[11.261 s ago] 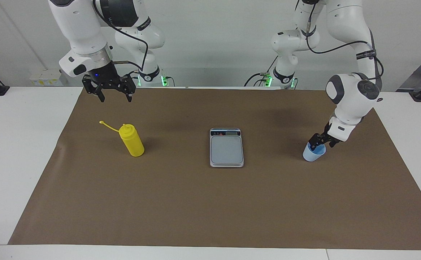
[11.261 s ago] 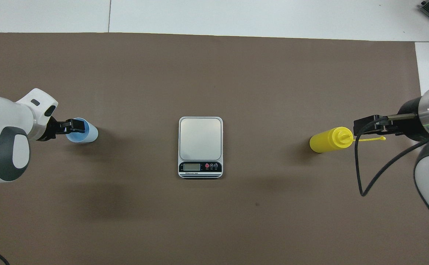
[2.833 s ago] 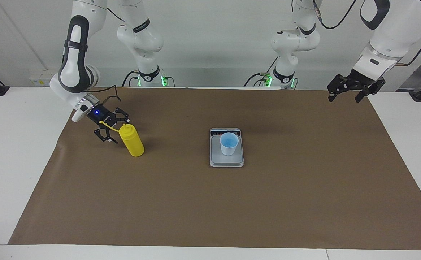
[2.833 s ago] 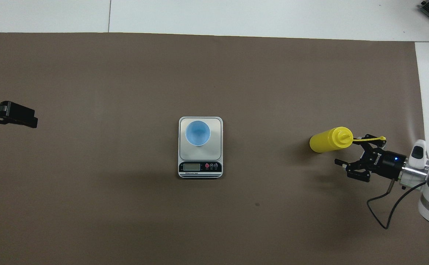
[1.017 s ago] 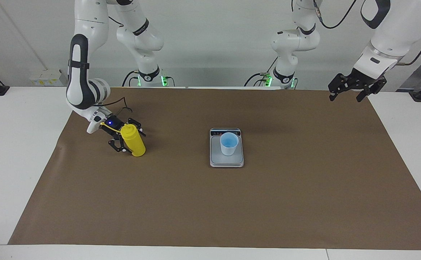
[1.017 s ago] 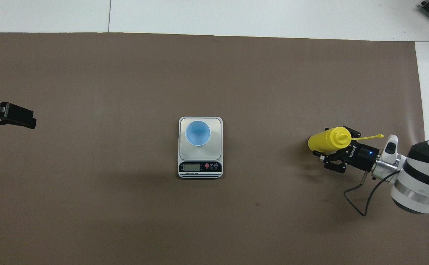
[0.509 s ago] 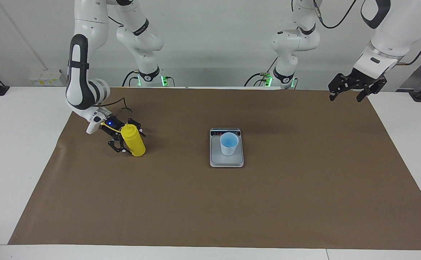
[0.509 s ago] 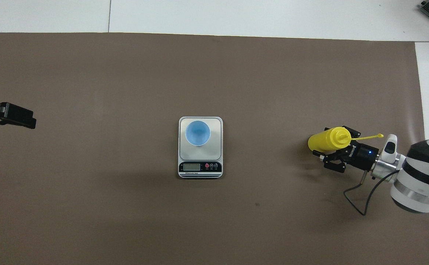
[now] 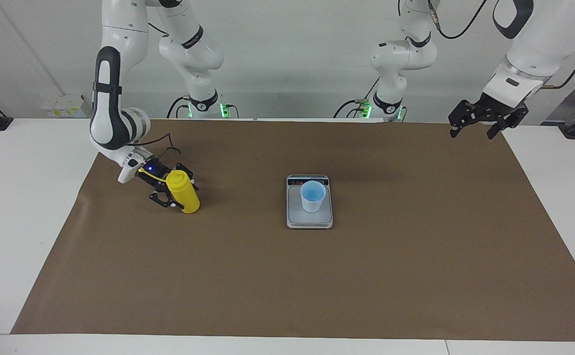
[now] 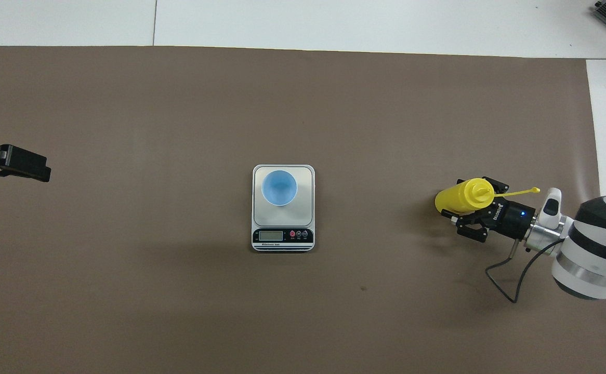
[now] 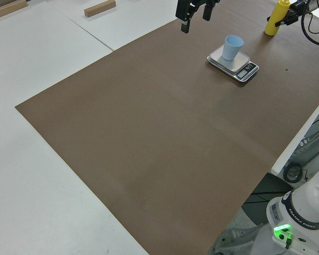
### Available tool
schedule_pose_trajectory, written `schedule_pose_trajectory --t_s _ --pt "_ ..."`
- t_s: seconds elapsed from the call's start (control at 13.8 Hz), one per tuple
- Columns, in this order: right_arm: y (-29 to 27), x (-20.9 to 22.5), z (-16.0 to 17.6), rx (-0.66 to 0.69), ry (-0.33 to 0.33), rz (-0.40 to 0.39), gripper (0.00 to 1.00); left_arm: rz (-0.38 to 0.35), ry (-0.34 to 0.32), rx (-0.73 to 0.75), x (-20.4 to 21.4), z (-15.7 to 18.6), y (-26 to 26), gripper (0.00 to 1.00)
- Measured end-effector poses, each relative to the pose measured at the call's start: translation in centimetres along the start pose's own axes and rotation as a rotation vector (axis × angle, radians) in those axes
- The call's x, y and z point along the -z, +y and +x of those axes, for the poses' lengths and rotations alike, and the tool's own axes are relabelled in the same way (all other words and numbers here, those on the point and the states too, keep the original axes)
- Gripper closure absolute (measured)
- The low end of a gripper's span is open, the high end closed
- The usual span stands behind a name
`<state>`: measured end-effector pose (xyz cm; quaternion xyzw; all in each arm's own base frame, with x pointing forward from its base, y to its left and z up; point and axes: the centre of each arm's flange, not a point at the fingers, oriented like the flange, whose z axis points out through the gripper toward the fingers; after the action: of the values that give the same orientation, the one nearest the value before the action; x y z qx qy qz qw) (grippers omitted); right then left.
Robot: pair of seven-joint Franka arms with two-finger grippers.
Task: Pour seasoning into cup on scale with both arms
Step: 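Lift the yellow bottle with the right gripper toward the scale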
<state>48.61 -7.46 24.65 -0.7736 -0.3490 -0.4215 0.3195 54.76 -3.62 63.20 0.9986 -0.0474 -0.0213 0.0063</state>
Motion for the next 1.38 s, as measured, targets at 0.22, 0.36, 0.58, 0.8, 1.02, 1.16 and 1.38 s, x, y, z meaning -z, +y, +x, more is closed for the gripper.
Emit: schedule_pose_trajectory --t_s 0.22,0.36,0.58,0.8,1.02,1.16,1.38 --pt "0.1 -0.1 0.2 0.005 0.001 0.000 0.40 0.000 0.000 0.000 0.0 0.0 0.0 0.00" --pt "0.5 -0.2 0.9 0.020 0.004 -0.002 0.42 0.000 0.000 0.000 0.0 0.0 0.0 0.00" --pt "0.8 -1.1 2.9 0.047 0.005 0.004 0.42 0.000 0.000 0.000 0.0 0.0 0.0 0.00" --pt "0.8 -2.7 6.0 0.057 -0.004 0.009 0.42 0.000 0.000 0.000 0.0 0.0 0.0 0.00" --pt "1.0 -3.4 9.6 0.088 -0.067 0.024 0.42 0.000 -0.001 0.000 0.0 0.0 0.0 0.00" --pt "1.4 -3.4 12.6 0.106 -0.116 0.040 0.42 0.000 -0.001 0.000 0.0 0.0 0.0 0.00" --pt "1.4 -3.9 16.3 0.129 -0.174 0.058 0.42 0.000 -0.001 0.000 0.0 0.0 0.0 0.00"
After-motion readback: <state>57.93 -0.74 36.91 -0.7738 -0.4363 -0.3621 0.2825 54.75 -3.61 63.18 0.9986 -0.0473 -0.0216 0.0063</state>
